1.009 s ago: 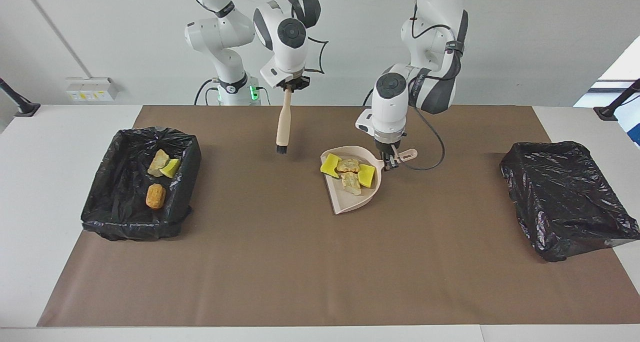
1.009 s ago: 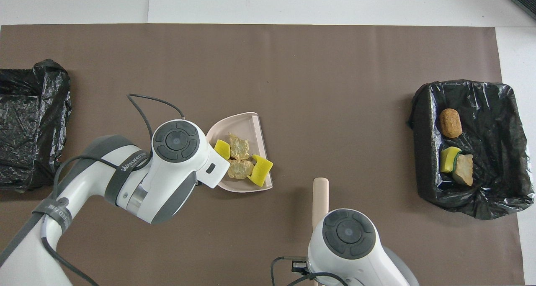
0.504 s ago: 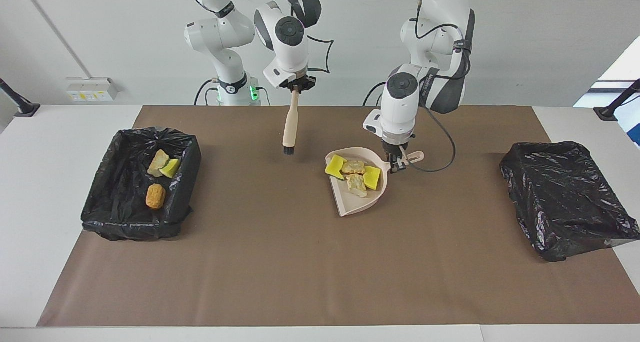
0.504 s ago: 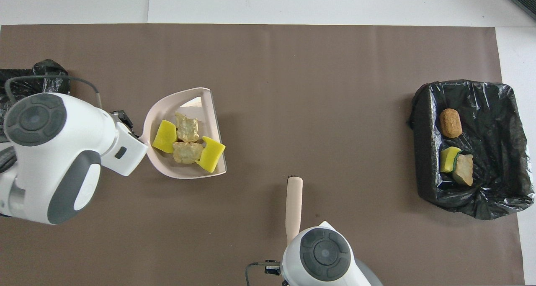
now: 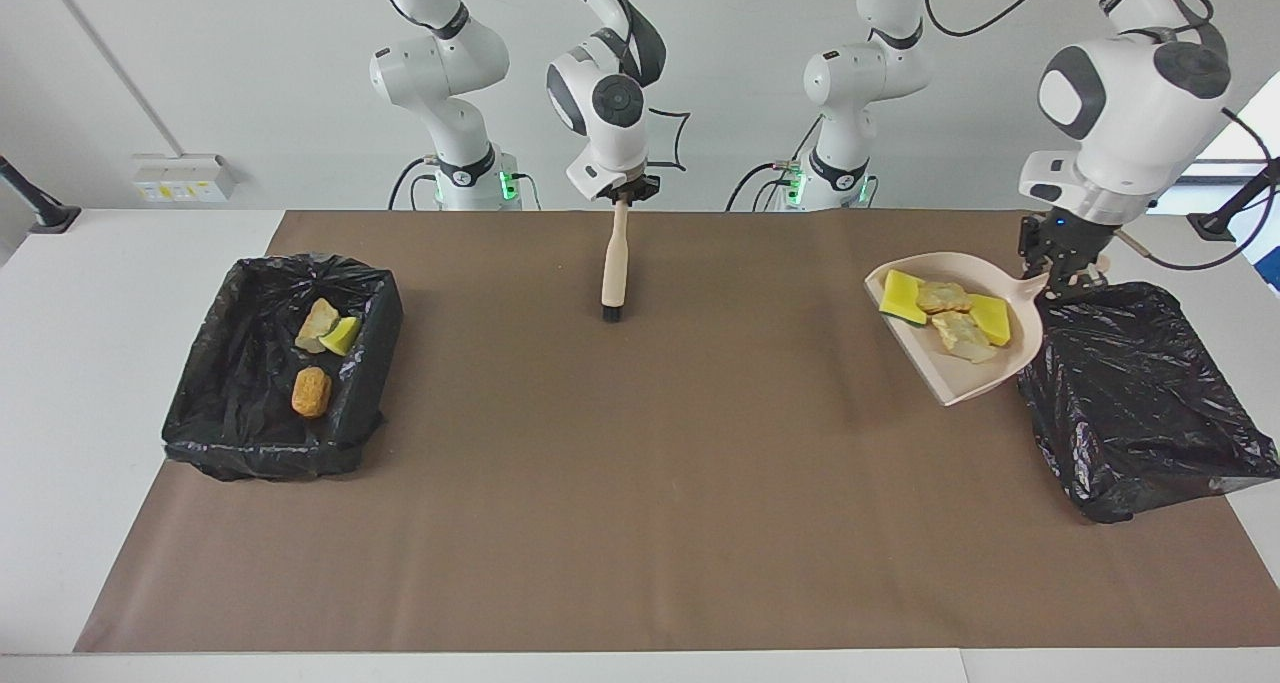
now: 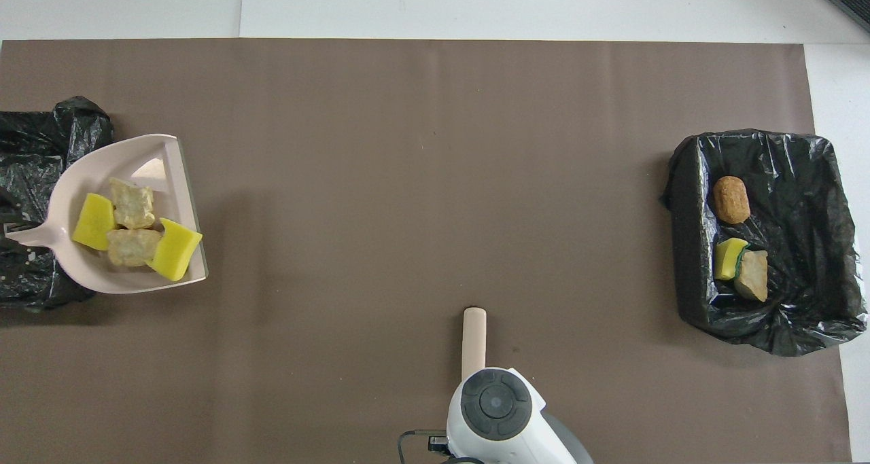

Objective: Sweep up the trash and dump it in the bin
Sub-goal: 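Tip the dustpan over the bin with the left gripper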

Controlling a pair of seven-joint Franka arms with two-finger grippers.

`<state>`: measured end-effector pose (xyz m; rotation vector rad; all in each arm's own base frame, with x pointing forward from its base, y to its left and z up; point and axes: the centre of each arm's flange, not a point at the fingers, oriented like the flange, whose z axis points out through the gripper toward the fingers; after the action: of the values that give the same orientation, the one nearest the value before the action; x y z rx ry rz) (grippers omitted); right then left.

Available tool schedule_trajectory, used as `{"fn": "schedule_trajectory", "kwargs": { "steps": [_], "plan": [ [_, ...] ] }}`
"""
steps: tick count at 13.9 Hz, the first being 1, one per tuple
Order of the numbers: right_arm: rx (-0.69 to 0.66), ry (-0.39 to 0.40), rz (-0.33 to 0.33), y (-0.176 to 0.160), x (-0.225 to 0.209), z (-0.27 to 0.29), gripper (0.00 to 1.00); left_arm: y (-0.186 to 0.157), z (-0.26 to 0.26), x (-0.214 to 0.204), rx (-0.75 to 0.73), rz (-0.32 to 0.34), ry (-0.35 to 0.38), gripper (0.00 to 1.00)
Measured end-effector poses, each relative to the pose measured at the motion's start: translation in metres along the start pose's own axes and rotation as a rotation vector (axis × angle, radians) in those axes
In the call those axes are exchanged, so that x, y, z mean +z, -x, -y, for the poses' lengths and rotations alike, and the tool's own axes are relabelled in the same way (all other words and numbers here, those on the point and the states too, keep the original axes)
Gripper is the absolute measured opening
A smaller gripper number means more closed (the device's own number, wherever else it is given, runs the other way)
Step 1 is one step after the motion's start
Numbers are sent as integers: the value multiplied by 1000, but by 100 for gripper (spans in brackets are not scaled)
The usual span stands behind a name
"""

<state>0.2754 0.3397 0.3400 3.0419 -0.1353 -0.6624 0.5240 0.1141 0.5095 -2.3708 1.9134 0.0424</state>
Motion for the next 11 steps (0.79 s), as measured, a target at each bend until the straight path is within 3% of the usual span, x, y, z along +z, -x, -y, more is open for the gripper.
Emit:
{"fn": "schedule_trajectory", "kwargs": {
  "steps": [5,8,11],
  "plan": [
    [-43,-9,-25,3,7,4,27,134,32,-17,-11,42,-62,32],
    [-55,-14,-41,5,12,6,27,176,63,-12,11,168,-67,32],
    [-51,-13,-38,3,13,5,27,190,86,-4,78,307,-123,32]
  ]
}}
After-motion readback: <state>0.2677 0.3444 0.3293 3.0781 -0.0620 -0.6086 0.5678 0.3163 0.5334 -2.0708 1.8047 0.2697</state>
